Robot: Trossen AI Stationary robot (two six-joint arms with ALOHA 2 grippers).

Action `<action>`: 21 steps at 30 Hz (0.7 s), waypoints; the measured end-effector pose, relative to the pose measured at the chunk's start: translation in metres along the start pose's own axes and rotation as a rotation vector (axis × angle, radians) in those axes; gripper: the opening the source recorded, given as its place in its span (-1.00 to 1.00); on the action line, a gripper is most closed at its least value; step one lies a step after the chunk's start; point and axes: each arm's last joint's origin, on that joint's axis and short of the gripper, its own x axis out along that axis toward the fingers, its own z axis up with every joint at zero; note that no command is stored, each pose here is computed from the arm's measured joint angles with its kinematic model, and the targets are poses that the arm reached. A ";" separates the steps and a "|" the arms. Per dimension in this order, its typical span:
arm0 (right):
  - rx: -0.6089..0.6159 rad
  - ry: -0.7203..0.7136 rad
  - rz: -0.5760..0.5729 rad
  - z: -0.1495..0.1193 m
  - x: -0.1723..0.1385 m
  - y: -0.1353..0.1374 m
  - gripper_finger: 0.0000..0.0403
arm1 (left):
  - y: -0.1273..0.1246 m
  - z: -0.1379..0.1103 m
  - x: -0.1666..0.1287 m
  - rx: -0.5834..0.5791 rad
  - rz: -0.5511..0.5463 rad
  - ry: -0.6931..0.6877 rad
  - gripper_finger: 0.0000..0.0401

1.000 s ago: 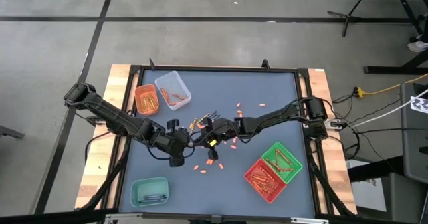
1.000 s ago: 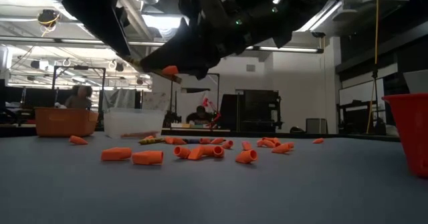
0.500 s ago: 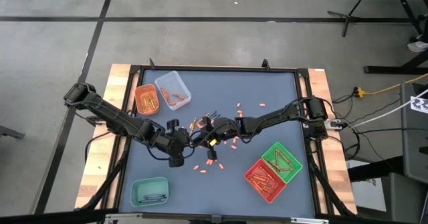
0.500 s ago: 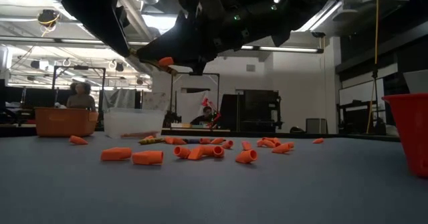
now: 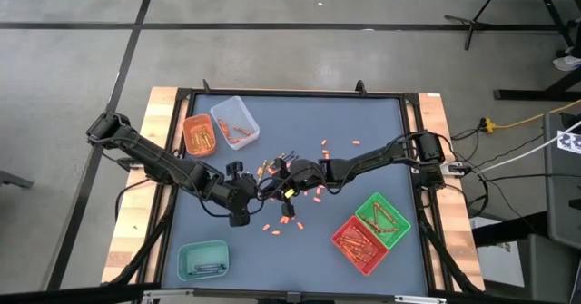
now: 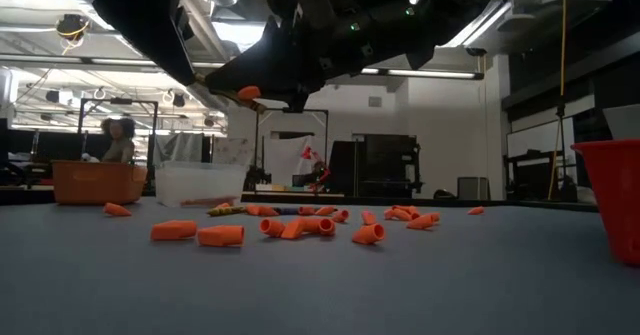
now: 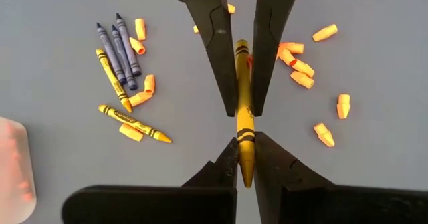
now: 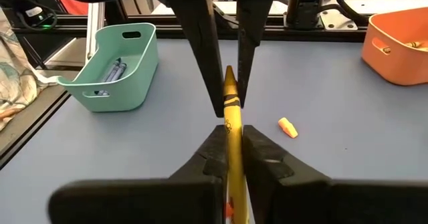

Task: Sort crayons
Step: Put the yellow crayon into the orange bin

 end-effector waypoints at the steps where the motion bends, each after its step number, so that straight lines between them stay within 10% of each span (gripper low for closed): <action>1: 0.001 0.001 0.000 0.000 0.000 0.000 -0.82 | 0.000 0.000 0.000 0.000 0.001 0.000 -0.95; 10: 0.013 0.092 -0.027 -0.008 -0.001 -0.001 -0.38 | 0.010 -0.001 0.003 -0.006 0.033 0.057 -0.94; 21: 0.028 0.345 -0.138 -0.033 -0.006 -0.004 -0.31 | 0.047 -0.008 0.007 -0.049 0.258 0.214 -0.94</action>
